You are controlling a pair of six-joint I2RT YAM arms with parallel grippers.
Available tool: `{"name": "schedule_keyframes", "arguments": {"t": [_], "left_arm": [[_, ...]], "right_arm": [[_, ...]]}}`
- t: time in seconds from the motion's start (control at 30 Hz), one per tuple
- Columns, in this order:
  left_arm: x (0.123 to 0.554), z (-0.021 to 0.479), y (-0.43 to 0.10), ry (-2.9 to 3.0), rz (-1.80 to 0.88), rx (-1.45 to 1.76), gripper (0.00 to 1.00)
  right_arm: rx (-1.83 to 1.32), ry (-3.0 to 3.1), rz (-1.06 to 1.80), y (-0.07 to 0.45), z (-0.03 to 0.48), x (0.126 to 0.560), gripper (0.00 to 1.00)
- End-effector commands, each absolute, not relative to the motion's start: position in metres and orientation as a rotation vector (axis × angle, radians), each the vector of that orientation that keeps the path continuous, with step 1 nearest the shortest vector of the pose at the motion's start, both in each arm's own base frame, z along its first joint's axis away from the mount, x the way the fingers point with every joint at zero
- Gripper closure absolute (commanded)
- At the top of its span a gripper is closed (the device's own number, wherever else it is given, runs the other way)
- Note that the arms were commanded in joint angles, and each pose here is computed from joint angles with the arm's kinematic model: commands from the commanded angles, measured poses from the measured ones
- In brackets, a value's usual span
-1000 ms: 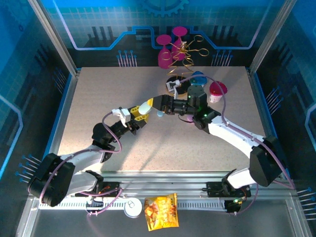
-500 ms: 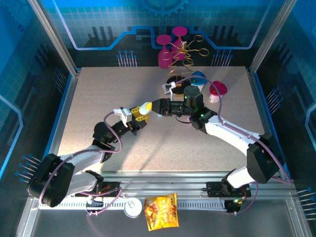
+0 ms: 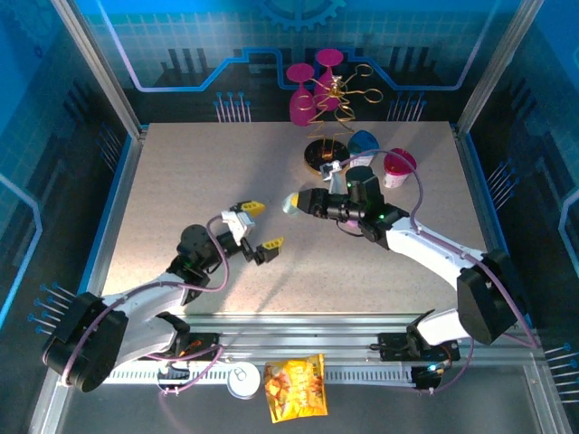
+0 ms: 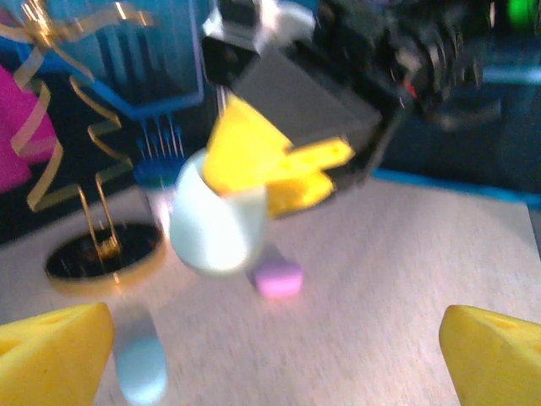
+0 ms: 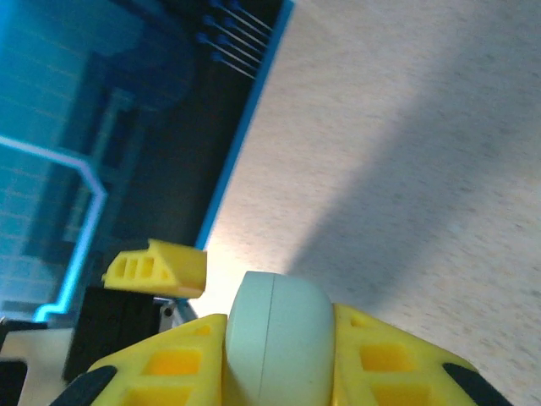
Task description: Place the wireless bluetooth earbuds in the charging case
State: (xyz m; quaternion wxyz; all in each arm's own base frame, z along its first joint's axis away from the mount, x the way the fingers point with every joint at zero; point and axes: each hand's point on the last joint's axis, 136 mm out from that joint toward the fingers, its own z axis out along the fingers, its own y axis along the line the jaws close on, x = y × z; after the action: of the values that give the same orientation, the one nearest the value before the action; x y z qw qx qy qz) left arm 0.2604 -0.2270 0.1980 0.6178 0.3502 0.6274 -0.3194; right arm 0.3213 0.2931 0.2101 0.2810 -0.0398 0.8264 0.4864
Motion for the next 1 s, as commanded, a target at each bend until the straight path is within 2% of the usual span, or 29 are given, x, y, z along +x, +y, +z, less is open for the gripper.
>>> {"name": "schedule_keyframes", "arguments": {"t": [0.0, 0.23, 0.47, 0.53, 0.63, 0.8, 0.9, 0.97], "left_arm": [[0.250, 0.156, -0.225, 1.577, -0.667, 0.900, 0.01], [0.240, 0.144, -0.230, 1.631, -0.711, 0.950, 0.01], [0.239, 0.147, -0.233, 1.631, -0.719, 0.973, 0.01], [0.239, 0.147, -0.233, 1.631, -0.719, 0.974, 0.01], [0.244, 0.152, -0.230, 1.643, -0.708, 0.923, 0.01], [0.283, 0.183, -0.193, 1.670, -0.543, 0.615, 0.01], [0.302, 0.202, -0.158, 1.660, -0.365, 0.470, 0.01], [0.312, 0.205, -0.133, 1.668, -0.236, 0.392, 0.01]], "right_arm": [[-0.085, 2.314, 1.115, 0.276, 0.167, 0.330, 0.80], [0.014, 2.492, 0.980, 0.255, 0.082, 0.333, 0.78], [0.062, 2.568, 0.906, 0.246, 0.038, 0.332, 0.73], [0.066, 2.570, 0.882, 0.242, 0.034, 0.333, 0.65], [0.045, 2.549, 0.844, 0.236, 0.043, 0.336, 0.42], [-0.055, 2.432, 0.643, 0.211, 0.087, 0.344, 0.11], [-0.118, 2.317, 0.459, 0.185, 0.124, 0.349, 0.00], [-0.147, 2.225, 0.338, 0.166, 0.148, 0.353, 0.00]]}}
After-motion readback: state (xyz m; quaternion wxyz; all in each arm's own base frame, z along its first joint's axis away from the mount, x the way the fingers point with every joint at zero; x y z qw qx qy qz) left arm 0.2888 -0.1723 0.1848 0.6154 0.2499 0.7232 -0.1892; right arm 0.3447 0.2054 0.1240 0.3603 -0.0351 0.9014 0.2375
